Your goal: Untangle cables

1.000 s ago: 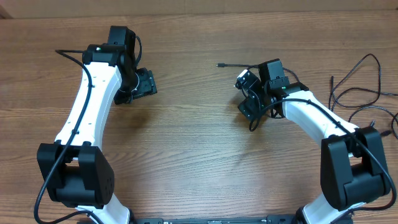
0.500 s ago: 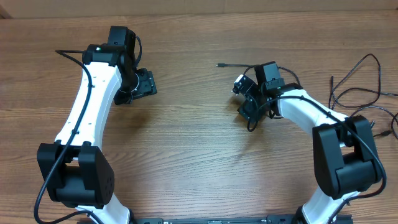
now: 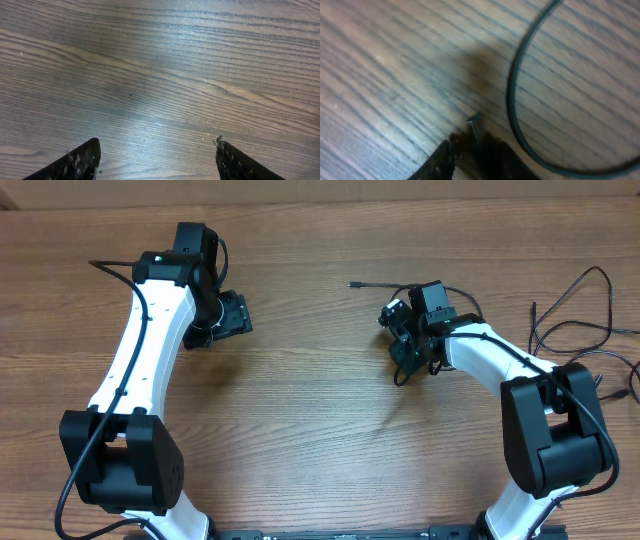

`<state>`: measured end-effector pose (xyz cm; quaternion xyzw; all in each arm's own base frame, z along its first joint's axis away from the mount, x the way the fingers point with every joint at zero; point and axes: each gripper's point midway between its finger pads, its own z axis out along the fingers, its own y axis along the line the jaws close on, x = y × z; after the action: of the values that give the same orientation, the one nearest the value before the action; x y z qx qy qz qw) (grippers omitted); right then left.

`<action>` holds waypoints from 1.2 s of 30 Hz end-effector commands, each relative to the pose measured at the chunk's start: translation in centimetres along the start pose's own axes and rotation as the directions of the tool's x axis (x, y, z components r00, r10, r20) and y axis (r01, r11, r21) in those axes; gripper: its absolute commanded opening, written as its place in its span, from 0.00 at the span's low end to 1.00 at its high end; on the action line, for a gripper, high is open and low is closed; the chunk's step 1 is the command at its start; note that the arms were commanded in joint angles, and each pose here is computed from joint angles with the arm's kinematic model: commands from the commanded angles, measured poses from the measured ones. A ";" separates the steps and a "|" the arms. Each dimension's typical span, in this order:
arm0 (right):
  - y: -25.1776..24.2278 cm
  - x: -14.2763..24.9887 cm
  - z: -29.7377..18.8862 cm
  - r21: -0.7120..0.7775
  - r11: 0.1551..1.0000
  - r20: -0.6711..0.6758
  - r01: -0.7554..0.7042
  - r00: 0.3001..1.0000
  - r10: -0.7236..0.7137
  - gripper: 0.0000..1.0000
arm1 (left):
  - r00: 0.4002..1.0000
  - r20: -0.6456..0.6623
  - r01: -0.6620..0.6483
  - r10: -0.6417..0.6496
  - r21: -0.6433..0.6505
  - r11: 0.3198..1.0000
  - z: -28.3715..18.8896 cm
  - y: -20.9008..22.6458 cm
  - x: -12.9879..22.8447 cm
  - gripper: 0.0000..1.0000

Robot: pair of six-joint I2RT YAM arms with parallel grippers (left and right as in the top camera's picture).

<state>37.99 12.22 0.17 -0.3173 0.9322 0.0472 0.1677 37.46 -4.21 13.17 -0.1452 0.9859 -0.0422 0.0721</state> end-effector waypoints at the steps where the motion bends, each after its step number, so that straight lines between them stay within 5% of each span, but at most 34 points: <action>1: -0.7 1.2 1.0 0.043 0.990 -0.045 -0.131 0.990 0.133 0.09 | 1.000 0.015 -0.001 0.000 0.011 1.000 -0.7 -0.3 -0.1 0.74; 12: -5.4 -3.7 -5.7 0.135 0.885 0.071 -0.446 0.895 0.440 0.04 | 1.000 0.011 0.000 0.000 0.010 1.000 -0.7 -0.3 -0.1 0.74; 20: -18.6 2.9 -17.2 0.526 0.465 0.195 -0.712 0.633 0.750 0.04 | 1.000 0.010 0.000 0.000 0.009 1.000 -0.7 -0.3 0.0 0.74; 23: -23.2 9.1 -22.3 0.625 0.209 0.282 -0.752 0.468 0.838 0.04 | 1.000 0.013 0.000 0.000 0.010 1.000 -0.7 -0.3 -0.1 0.74; 27: -26.3 15.0 -25.6 0.603 -0.005 0.370 -0.797 0.275 0.887 0.04 | 1.000 0.014 -0.001 0.000 0.011 1.000 -0.7 -0.3 -0.1 0.74; 33: -28.1 18.9 -25.8 0.428 -0.110 0.387 -0.897 0.072 0.919 0.04 | 1.000 0.015 -0.001 0.000 0.012 1.000 -0.7 -0.3 -0.2 0.74; 34: -28.4 18.4 -25.5 0.369 -0.103 0.383 -0.924 0.051 0.922 0.06 | 1.000 0.015 -0.001 0.000 0.012 1.000 -0.7 -0.3 -0.2 0.74; 36: -28.5 15.7 -24.6 0.184 -0.050 0.353 -0.982 0.018 0.936 0.30 | 1.000 0.016 0.000 0.000 0.012 1.000 -0.7 -0.3 -0.2 0.74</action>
<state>32.97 -27.22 16.80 0.4735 0.8549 -0.1628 0.1360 37.36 -4.19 13.15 -0.1453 0.9860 -0.0416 0.0701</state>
